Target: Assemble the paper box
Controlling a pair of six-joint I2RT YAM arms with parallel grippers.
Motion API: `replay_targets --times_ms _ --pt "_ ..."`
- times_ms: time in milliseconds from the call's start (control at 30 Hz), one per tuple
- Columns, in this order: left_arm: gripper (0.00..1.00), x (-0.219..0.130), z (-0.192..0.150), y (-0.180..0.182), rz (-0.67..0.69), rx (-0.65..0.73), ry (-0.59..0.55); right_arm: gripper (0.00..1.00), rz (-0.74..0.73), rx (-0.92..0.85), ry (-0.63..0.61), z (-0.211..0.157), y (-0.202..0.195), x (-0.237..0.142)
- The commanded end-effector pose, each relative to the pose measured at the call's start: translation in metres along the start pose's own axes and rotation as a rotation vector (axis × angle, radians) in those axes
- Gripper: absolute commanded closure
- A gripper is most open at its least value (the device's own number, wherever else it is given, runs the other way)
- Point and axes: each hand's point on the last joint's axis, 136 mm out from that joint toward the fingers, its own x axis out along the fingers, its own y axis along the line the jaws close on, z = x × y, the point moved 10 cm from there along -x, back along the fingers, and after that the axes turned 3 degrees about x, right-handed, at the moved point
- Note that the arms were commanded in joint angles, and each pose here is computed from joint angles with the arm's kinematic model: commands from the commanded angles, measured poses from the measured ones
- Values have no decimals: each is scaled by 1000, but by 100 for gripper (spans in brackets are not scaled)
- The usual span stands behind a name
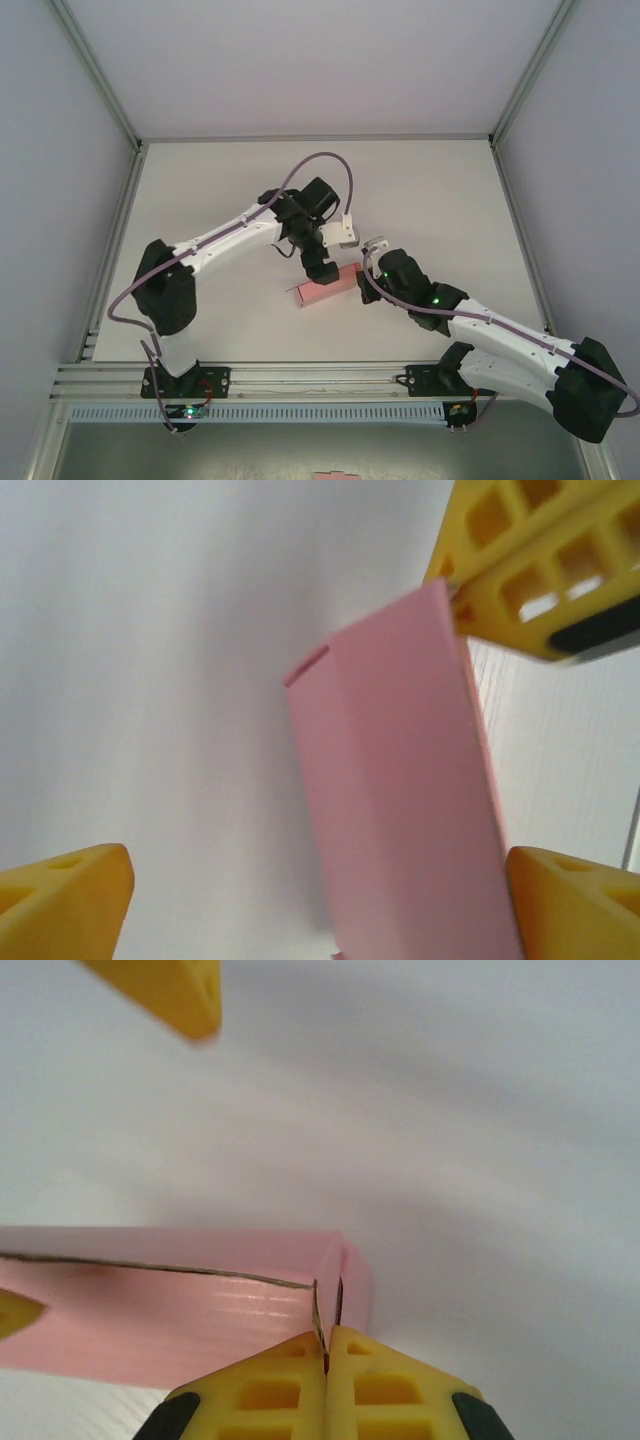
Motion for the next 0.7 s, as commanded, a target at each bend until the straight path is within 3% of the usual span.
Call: replay_targets --times_ms 0,267,433,667 --pt "0 -21 2 -8 68 -34 -68 100 -72 48 74 2 0 0" --pt "7 -38 -49 -35 294 -257 -98 100 -203 178 155 34 11 0" --pt "16 -43 -81 -36 515 -382 -91 100 -265 220 210 53 15 2" --pt "36 -33 -79 -29 522 -457 -55 100 -284 215 296 51 15 26"
